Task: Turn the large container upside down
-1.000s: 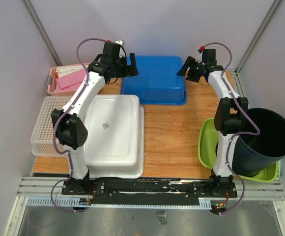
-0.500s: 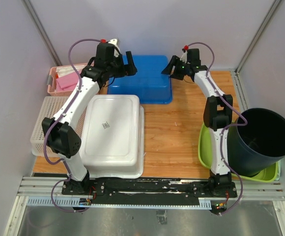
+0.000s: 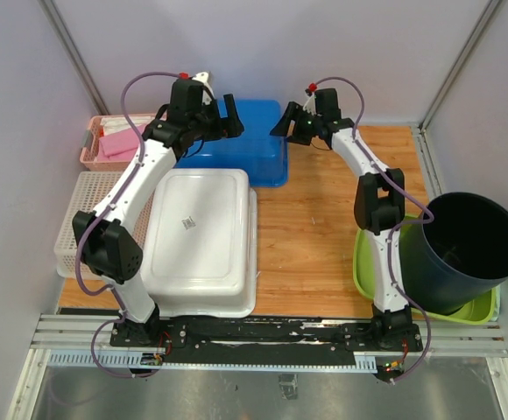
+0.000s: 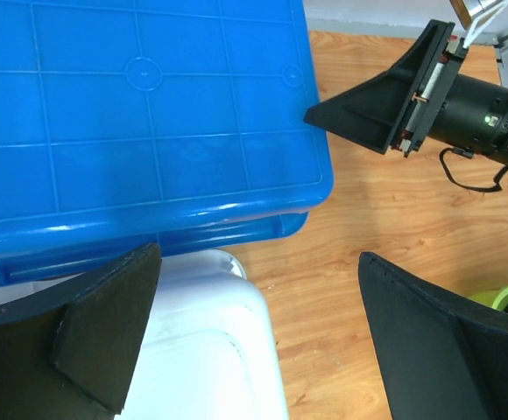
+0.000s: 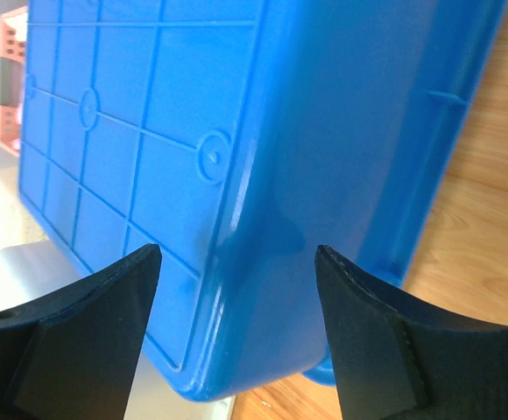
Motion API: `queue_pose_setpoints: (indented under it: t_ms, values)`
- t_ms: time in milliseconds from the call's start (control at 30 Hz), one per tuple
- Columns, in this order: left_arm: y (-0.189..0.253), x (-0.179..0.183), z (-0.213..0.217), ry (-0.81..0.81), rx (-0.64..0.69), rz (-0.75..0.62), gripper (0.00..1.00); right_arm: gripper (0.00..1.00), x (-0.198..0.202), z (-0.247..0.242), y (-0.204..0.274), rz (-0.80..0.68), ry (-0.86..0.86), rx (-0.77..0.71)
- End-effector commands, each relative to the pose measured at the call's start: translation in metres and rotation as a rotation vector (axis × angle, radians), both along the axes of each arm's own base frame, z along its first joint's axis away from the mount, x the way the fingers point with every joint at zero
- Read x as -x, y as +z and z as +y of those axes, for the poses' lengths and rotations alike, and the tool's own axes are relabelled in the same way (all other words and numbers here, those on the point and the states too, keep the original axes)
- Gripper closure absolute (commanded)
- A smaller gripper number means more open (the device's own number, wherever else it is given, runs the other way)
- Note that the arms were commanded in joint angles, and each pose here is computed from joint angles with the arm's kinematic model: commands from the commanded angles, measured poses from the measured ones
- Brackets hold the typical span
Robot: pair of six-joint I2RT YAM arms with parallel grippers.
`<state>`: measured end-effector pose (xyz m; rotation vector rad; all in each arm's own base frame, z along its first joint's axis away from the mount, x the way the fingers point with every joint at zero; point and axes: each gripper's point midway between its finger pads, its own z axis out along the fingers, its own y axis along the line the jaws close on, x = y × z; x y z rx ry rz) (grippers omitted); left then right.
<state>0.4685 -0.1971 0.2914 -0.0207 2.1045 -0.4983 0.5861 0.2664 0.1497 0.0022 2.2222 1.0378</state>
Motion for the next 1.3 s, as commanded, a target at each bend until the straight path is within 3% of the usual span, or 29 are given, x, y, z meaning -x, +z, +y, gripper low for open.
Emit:
queue_pose_setpoints:
  t_ms: [0,167,267,400,633,833,1000,1267]
  values:
    - [0.025,0.007,0.000,-0.015,0.029,-0.061,0.01,0.25,0.009,-0.044,0.055,-0.094,-0.091,0.135]
    - [0.036,0.013,-0.007,-0.042,0.039,-0.084,0.01,0.23,0.040,-0.118,0.119,-0.194,-0.259,0.349]
    - [0.044,0.023,-0.017,-0.061,0.020,-0.108,0.01,0.22,0.084,-0.156,0.176,-0.274,-0.348,0.477]
    - [0.051,0.043,-0.046,-0.128,0.025,-0.125,0.01,0.20,0.162,-0.207,0.207,-0.249,-0.473,0.637]
    - [0.040,0.074,-0.077,-0.220,0.027,-0.101,0.01,0.19,0.305,-0.266,0.222,-0.219,-0.621,0.740]
    - [0.019,0.094,-0.095,-0.277,0.031,-0.061,0.01,0.20,0.400,-0.298,0.196,-0.126,-0.639,0.852]
    - [0.006,0.101,-0.103,-0.308,0.026,-0.037,0.01,0.19,0.433,-0.307,0.178,-0.117,-0.626,0.881]
    - [-0.006,0.110,-0.105,-0.322,0.022,-0.012,0.01,0.18,0.430,-0.311,0.137,-0.031,-0.578,0.960]
